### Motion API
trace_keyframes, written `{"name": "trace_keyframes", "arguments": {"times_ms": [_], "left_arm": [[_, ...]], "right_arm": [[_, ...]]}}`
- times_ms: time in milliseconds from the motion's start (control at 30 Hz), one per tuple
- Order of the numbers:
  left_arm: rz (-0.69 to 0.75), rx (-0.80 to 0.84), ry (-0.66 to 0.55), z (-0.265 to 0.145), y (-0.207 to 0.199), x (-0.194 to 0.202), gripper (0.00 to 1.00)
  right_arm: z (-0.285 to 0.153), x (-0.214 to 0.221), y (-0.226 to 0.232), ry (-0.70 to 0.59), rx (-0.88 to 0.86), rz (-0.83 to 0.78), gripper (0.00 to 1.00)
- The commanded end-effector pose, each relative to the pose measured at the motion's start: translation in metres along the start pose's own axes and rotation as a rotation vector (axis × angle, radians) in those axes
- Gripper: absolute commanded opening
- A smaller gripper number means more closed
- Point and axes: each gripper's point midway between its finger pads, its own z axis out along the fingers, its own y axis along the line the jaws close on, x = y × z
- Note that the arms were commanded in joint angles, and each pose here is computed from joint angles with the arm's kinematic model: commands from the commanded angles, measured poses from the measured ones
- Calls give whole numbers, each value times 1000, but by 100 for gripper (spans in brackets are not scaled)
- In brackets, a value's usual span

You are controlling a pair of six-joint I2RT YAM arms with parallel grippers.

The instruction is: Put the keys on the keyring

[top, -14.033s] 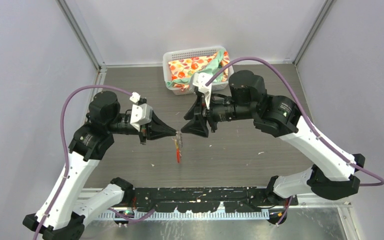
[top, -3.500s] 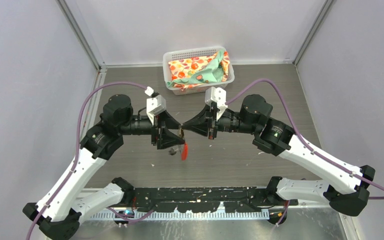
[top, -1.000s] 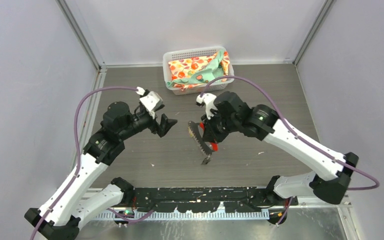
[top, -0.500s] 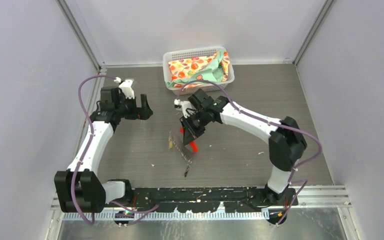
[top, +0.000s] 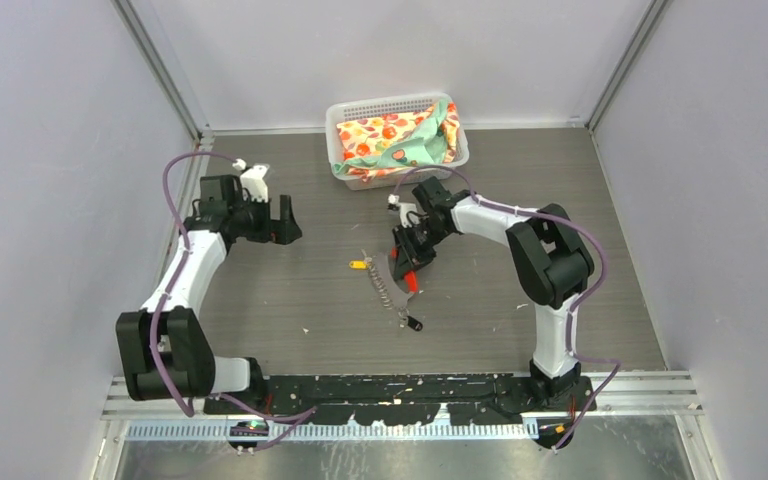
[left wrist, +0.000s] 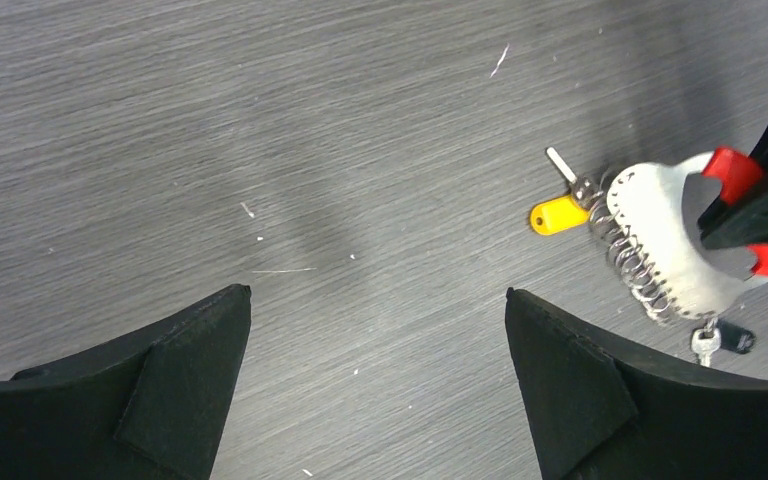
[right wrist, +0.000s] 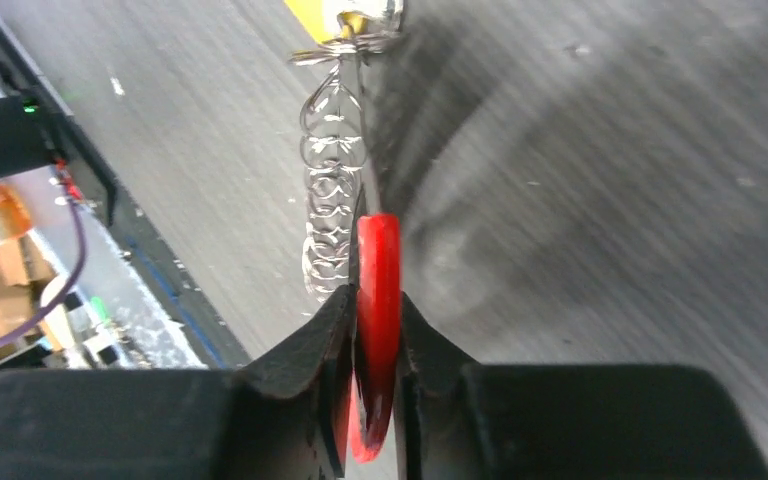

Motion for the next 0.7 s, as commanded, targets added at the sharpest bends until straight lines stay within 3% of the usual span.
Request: {"name": "trace_keyframes", "arguments": {"times_ms": [0, 67, 100, 133, 300, 400, 567, 667], "left_arm": [[69, 13, 8, 8, 6, 0, 100], [90, -4, 2, 12, 12, 3, 100], [95, -10, -7, 13, 14, 3, 100], [98, -12, -15, 14, 15, 4, 100], [81, -13, -60, 17, 15, 0, 100], [79, -20, -85, 19, 17, -6, 100], [58, -47, -150, 24, 30, -20, 100], [18, -56, -200, 27, 43, -28, 100]], "right_arm": [[-10, -2, -28, -4, 130, -48, 28], [-13, 4, -37, 13, 184, -44, 43], [-14, 7, -42, 17, 213, -40, 84], [-16, 9, -45, 18, 234, -34, 98], [-30, 6, -44, -47, 293, -25, 100], [-60, -12, -36, -176, 368, -65, 100], [-174, -57, -51, -710, 765, -75, 100], [-250, -49, -63, -1042, 994, 7, 100]]}}
